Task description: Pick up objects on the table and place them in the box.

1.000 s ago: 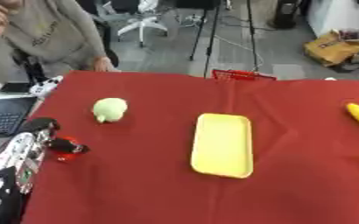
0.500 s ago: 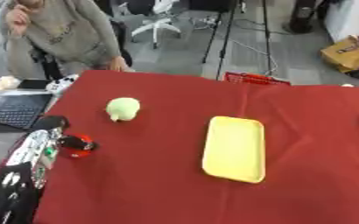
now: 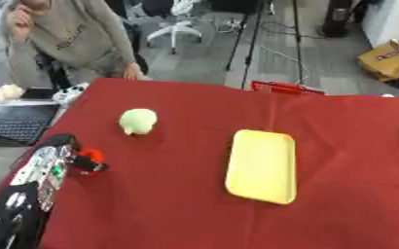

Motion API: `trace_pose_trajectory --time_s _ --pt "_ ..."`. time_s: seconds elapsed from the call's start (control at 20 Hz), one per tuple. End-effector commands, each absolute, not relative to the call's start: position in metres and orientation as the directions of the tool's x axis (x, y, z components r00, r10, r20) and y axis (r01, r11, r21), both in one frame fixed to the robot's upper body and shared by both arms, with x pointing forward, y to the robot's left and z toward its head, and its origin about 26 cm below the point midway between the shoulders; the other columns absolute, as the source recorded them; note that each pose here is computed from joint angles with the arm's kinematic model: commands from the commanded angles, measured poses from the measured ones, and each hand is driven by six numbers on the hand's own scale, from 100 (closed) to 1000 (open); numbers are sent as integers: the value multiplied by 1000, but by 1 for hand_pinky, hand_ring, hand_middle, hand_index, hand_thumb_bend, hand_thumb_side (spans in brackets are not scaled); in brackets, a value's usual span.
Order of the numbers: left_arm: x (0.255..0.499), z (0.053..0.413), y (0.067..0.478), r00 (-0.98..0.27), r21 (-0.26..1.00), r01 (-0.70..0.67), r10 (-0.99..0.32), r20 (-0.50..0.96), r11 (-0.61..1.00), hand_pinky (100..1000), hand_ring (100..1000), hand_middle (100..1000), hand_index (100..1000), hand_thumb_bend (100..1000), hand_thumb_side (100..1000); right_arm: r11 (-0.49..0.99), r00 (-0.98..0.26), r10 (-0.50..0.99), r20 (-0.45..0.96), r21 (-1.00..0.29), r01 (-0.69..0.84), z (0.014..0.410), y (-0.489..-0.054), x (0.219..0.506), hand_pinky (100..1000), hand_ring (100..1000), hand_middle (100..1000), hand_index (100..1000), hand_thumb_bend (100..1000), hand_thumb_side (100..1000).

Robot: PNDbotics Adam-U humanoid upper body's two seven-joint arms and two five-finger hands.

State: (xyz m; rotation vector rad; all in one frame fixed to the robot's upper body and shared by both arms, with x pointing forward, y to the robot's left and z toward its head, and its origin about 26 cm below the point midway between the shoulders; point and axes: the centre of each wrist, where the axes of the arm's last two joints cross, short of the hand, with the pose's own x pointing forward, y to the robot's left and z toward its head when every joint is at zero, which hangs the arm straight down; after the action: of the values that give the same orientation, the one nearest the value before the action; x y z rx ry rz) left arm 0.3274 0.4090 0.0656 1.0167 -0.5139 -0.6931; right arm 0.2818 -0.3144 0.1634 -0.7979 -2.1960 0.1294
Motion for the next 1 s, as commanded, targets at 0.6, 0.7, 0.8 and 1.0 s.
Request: trace_pose_trajectory --time_s 0.6,0.7,0.8,1.0 --pt "331 90 405 646 957 111 -751 135 268 679 537 384 508 437 383 790 -511 596 620 -339 511 170 -316 281 624 686 779 851 100 675" --pt "333 103 400 605 965 35 -773 188 262 668 526 378 505 446 387 790 -511 595 620 -338 511 170 -316 281 624 686 779 851 100 675" --pt "334 116 393 559 964 -25 -796 233 264 665 524 378 506 455 391 791 -511 595 621 -338 510 170 -316 281 625 686 779 851 100 675" --pt "340 153 362 351 934 -158 -866 357 321 616 505 369 488 583 401 793 -512 593 622 -339 506 170 -316 281 624 686 779 851 100 674"
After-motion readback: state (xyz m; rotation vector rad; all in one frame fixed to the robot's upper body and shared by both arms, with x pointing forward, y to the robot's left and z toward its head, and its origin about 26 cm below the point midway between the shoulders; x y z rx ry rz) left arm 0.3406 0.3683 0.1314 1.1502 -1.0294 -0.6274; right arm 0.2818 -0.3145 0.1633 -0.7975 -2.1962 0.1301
